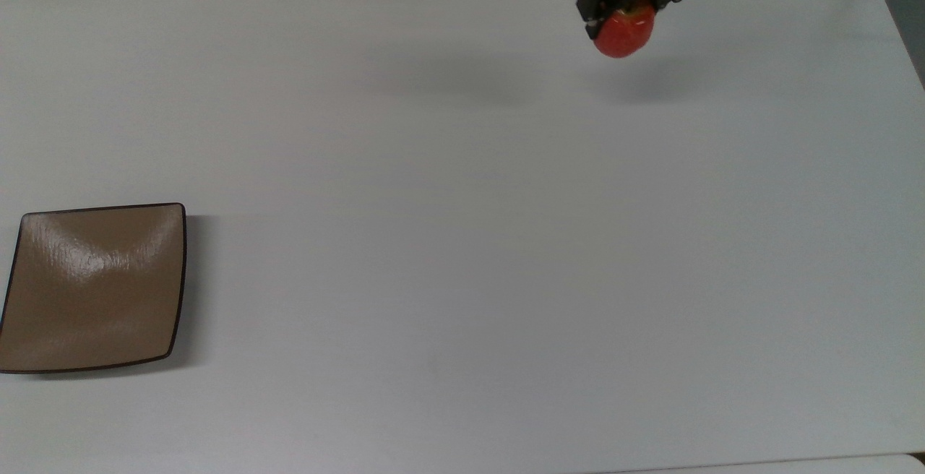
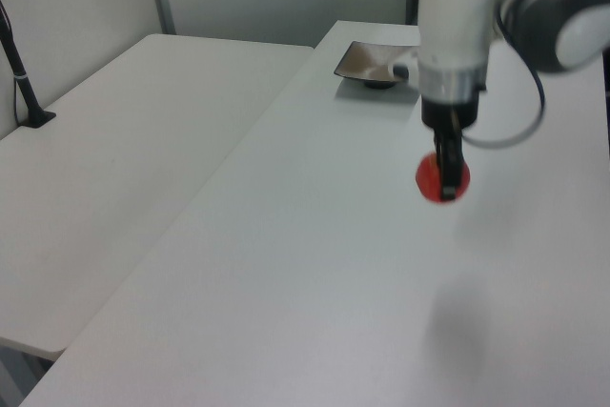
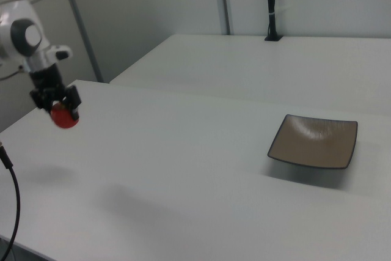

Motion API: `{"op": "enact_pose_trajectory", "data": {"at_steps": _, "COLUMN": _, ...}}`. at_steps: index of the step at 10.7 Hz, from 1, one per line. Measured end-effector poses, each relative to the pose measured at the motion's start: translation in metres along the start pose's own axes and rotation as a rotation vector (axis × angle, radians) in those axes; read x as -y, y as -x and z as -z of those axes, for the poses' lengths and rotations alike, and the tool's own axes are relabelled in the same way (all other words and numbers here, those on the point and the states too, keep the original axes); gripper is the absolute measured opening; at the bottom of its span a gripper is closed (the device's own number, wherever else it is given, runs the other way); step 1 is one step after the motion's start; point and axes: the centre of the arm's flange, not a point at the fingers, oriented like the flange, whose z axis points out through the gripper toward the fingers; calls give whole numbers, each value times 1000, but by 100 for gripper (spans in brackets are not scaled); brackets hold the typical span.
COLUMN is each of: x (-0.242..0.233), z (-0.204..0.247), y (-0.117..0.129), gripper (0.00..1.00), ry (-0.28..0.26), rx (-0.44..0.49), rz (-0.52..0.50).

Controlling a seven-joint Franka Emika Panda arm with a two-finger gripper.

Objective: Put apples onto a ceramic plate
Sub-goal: 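Carry the held apple across the table over the brown plate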

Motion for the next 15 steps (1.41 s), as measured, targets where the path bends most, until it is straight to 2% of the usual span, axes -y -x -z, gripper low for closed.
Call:
{"op": "enact_pose_trajectory", "data": {"at_steps": 2, "x": -77, "z": 48, "y": -14, "gripper": 76, "ry": -56, "rx": -9, "rz": -61}}
{"op": "enact_pose_trajectory", "data": {"at_steps": 4, "x": -149, "z": 66, "y": -19, "gripper": 76, "ry": -79, "rx": -32, "rz": -88}}
{"op": "enact_pose_trajectory", "data": {"at_steps": 10, "x": -319, "z": 57, "y": -18, "gripper": 76, "ry": -55, "rx": -59, "rz": -65}}
{"op": "enact_pose_trajectory", "data": {"at_steps": 15, "x": -451, "z": 20, "y": -39, "gripper": 76, "ry": 37, "rx": -292, "rz": -175}}
